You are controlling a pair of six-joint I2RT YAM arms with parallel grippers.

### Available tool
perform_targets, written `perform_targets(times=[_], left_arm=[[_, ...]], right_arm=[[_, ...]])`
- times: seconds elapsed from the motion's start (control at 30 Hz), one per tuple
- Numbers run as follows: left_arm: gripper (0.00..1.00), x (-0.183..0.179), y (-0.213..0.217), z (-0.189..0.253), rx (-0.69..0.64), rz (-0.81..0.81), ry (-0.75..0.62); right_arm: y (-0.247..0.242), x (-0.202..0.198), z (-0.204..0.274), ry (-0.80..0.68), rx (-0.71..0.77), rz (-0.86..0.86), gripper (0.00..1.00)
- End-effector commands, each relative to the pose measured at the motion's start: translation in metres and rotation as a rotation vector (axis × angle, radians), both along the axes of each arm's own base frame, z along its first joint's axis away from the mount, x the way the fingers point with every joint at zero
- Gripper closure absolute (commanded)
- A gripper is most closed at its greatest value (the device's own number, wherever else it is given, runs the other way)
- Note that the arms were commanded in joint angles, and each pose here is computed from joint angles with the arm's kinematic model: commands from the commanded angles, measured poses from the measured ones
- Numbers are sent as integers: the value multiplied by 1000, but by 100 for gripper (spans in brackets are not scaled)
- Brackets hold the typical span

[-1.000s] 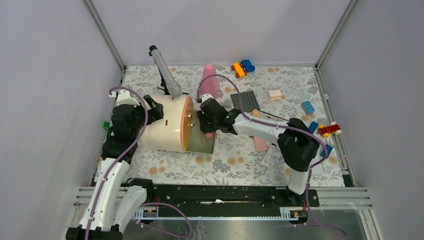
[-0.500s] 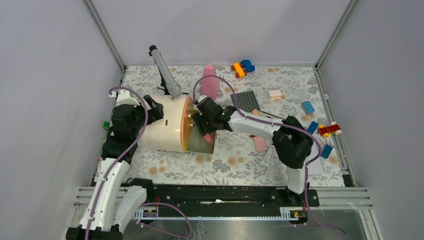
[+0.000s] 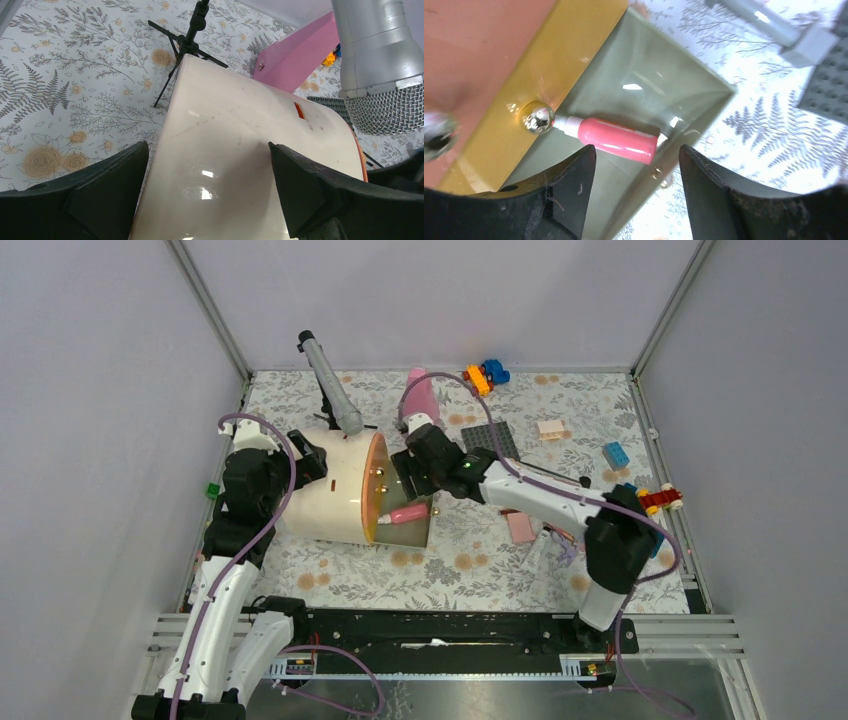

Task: Organize the makeup
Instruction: Pick up the makeup from the center of the board.

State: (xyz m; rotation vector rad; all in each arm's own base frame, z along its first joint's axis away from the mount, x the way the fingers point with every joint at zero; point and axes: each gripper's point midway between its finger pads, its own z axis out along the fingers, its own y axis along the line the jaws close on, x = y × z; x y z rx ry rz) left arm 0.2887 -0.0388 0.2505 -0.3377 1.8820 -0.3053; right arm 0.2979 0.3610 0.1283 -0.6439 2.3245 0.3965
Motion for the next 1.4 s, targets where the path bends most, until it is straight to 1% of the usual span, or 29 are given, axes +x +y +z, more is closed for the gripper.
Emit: perform_targets(times=[0.0,0.07,0.17,0.23,0.37,0.43,0.53,0.7,0.83,0.9,1.13,1.37], left_arm=[[1,-13,0,-28,40,-26,99],[1,-13,0,-29,41,-25,100],[1,-13,0,-28,40,-24,99],[1,-12,-1,-28,39,-26,99],[1,-12,-2,-29,37,-30,100],[1,-12,-2,-28,38,-31,99],[1,-13,-2,-28,37,-30,98],[1,-12,-4,-30,38,-39,105],[1,-13,-5,-28,39,-42,98],[1,-14,-6,-27,38,-45,93],[1,-14,-9,-28,41,-55,98],[1,-14,-8,-27,44,-51,96]], right_arm=[[-33,8,64,-160,55,-150,30],[-57,8,78,-209,44,-233,25],[-105,7,87,-274,-18,-350,16],[-137,5,81,-253,-46,-418,15],[-214,10,63,-172,-46,-609,15],[-242,6,53,-154,-63,-677,14],[-269,1,41,-104,-68,-754,13],[-276,-6,12,28,-36,-801,11],[-261,-11,-5,119,-5,-761,5],[-260,-13,-12,136,-12,-748,1],[-252,-16,-28,157,27,-734,0],[-245,-9,-24,205,33,-760,0]])
